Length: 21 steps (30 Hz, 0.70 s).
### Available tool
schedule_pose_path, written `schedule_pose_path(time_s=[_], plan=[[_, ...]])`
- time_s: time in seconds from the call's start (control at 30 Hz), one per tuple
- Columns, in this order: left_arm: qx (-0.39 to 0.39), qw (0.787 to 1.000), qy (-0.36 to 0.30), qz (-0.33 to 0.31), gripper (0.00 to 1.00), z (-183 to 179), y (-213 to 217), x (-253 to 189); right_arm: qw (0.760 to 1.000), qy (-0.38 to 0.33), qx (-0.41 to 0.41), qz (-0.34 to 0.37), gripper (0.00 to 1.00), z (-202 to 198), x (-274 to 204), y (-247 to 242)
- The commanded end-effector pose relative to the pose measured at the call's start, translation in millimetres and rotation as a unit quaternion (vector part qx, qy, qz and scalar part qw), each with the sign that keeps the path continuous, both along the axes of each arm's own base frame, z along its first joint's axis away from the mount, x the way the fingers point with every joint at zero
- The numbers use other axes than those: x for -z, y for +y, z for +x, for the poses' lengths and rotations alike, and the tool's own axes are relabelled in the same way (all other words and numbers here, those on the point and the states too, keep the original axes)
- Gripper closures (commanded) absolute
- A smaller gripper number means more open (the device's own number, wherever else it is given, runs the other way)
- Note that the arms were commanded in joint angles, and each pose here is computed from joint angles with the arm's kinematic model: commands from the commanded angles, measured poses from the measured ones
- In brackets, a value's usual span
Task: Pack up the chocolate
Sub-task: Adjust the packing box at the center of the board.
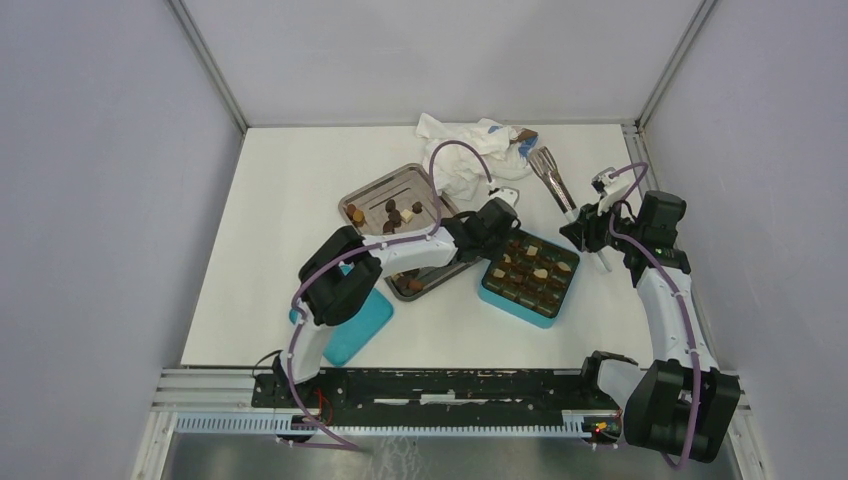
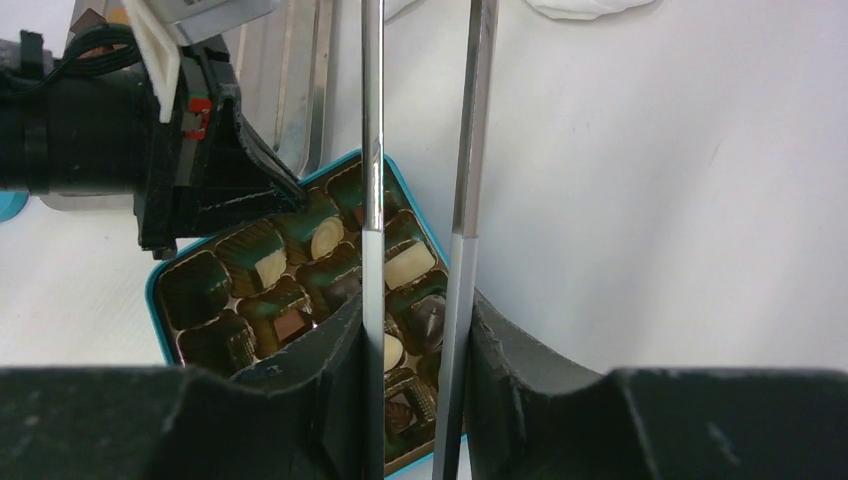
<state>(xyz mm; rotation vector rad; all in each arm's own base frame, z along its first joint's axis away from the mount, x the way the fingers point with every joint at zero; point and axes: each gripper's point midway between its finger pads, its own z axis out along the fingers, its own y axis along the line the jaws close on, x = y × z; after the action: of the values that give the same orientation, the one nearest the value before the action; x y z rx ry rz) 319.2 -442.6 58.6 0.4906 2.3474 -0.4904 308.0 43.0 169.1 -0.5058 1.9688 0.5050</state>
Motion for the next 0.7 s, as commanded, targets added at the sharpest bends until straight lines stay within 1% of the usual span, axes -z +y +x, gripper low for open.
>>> schedule_pose_path(time_s=[0.0,0.1,0.17,0.23,0.43,0.57,0.67], plan=[[0.002,0.996,-0.09,-0.023,0.98,-1.9,0.4,-56.3,0.999,-0.039,0.003,-0.009,0.62,8.0,-16.8,-4.5],[-0.01,0.989,-0.141,-0.041,0.98,-9.3,12.3,-79.1,0.999,-0.041,0.003,-0.008,0.62,7.5,-17.8,-4.8],[-0.017,0.982,-0.175,-0.065,0.98,-15.4,20.0,-92.6,0.999,-0.04,0.002,-0.006,0.62,7.5,-17.2,-4.3],[-0.022,0.975,-0.209,-0.074,0.98,-22.6,29.7,-103.4,0.999,-0.04,0.002,-0.006,0.62,7.1,-16.8,-4.4],[-0.049,0.946,-0.308,-0.092,0.98,-47.7,53.3,-139.5,0.999,-0.036,-0.001,-0.004,0.62,6.9,-15.0,-3.4],[-0.073,0.929,-0.351,-0.092,0.98,-60.9,65.7,-154.7,0.999,-0.034,-0.002,-0.004,0.62,6.9,-13.8,-3.3],[-0.081,0.924,-0.361,-0.092,0.98,-66.2,69.2,-159.7,0.999,-0.033,-0.003,-0.003,0.62,7.0,-12.8,-3.1]])
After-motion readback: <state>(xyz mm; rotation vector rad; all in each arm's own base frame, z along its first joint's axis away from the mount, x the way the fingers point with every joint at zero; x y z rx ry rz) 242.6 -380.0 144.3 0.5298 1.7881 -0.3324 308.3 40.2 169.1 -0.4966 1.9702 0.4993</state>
